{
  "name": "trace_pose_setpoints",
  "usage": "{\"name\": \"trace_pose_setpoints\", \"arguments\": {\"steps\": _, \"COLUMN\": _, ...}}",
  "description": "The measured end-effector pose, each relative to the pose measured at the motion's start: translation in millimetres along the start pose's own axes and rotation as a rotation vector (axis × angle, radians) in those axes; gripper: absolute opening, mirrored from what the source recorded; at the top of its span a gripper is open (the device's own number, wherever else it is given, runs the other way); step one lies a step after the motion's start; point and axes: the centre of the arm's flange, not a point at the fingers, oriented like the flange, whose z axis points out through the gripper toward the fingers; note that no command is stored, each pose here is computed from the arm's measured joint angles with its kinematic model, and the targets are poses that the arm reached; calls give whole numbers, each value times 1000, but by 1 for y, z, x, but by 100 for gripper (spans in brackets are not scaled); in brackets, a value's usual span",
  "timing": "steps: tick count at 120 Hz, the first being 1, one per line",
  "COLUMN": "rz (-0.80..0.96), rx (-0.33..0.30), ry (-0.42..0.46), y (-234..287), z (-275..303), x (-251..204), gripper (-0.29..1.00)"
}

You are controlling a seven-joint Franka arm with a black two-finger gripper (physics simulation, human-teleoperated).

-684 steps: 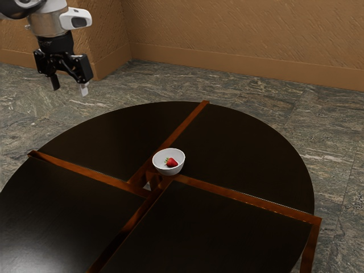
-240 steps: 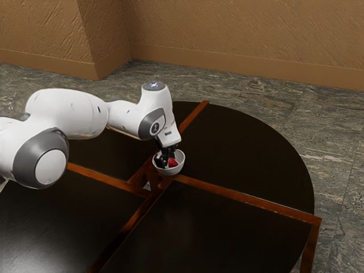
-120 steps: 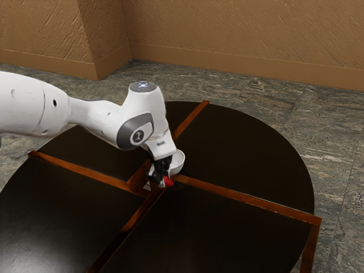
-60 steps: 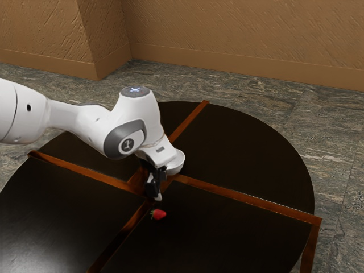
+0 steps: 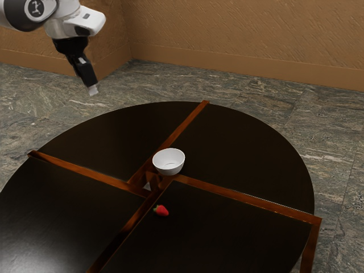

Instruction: Take strawberry from the bowl

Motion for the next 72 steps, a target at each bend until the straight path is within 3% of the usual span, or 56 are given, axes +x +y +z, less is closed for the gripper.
{"name": "trace_pose_setpoints", "arguments": {"steps": 25, "rz": -111, "rx": -39, "ry": -91, "y": 10, "z": 11, "x": -11, "gripper": 70}}
{"name": "trace_pose_setpoints", "arguments": {"steps": 72, "rz": -241, "rx": -36, "ry": -116, "y": 9, "z": 6, "x": 0, "gripper": 70}}
